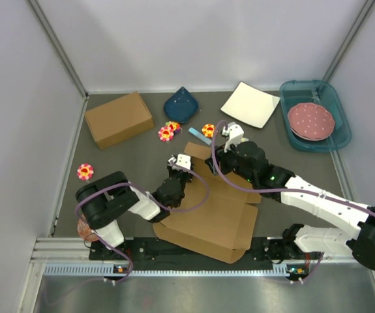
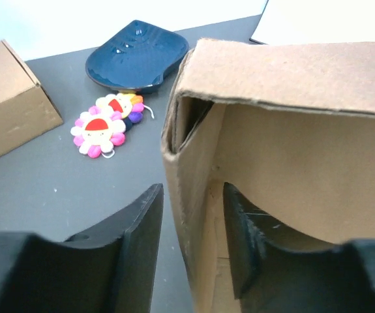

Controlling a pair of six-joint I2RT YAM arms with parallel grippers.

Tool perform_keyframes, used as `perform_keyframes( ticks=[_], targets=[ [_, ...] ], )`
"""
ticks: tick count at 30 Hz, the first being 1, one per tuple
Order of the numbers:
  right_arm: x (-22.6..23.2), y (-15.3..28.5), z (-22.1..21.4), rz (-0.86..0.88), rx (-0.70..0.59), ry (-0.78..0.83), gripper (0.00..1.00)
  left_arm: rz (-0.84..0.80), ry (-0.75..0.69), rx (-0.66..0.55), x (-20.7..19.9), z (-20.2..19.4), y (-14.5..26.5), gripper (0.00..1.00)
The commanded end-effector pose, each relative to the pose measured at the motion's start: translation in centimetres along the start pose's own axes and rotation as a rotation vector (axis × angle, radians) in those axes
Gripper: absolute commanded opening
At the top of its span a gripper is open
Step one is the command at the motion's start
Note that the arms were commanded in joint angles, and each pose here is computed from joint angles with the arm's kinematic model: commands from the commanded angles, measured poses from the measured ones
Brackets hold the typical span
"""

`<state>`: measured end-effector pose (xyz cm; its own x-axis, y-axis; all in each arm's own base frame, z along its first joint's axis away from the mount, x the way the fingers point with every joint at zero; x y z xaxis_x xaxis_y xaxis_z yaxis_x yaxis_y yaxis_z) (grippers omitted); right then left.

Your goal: Fold the paper box

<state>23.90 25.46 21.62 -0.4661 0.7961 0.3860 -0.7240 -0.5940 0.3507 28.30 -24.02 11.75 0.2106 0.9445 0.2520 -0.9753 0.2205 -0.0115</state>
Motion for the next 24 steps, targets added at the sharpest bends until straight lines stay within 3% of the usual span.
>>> perform_keyframes(
  ticks=[1,3,12,19,24],
  targets=[
    [-0.6,0.0,-1.7,-0.012,0.069,0.004,0.56,0.053,0.128,-0.166,0.9,5.2,-0.9,0.28],
    [-0.6,0.1,-1.7,-0.012,0.067,0.002,0.56,0.053,0.113,-0.163,0.7,4.9,-1.0,0.0],
    [-0.4,0.7,-0.7,-0.015,0.057,0.006,0.56,0.11,0.08,-0.131,2.2,3.0,0.2,0.0],
    [-1.5,5.1,5.9,-0.184,-0.116,0.024,0.73,0.214,0.052,-0.002,4.4,2.4,0.9,0.0],
    [-3.3,8.1,7.6,-0.29,-0.21,0.017,0.75,0.168,0.044,0.133,3.6,2.3,1.0,0.0]
  ],
)
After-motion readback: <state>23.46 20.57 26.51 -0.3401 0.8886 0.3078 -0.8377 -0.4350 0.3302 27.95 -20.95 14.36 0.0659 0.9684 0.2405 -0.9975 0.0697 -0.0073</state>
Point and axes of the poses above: each gripper's point midway between its finger pads, its own y axis back along the fingers, its own x axis along the line the jaws close on, z = x × y, the point moved 3 cm from there along y, back along the fingers, and after that the axes turned 12 degrees about -y, right-handed, at the moved point
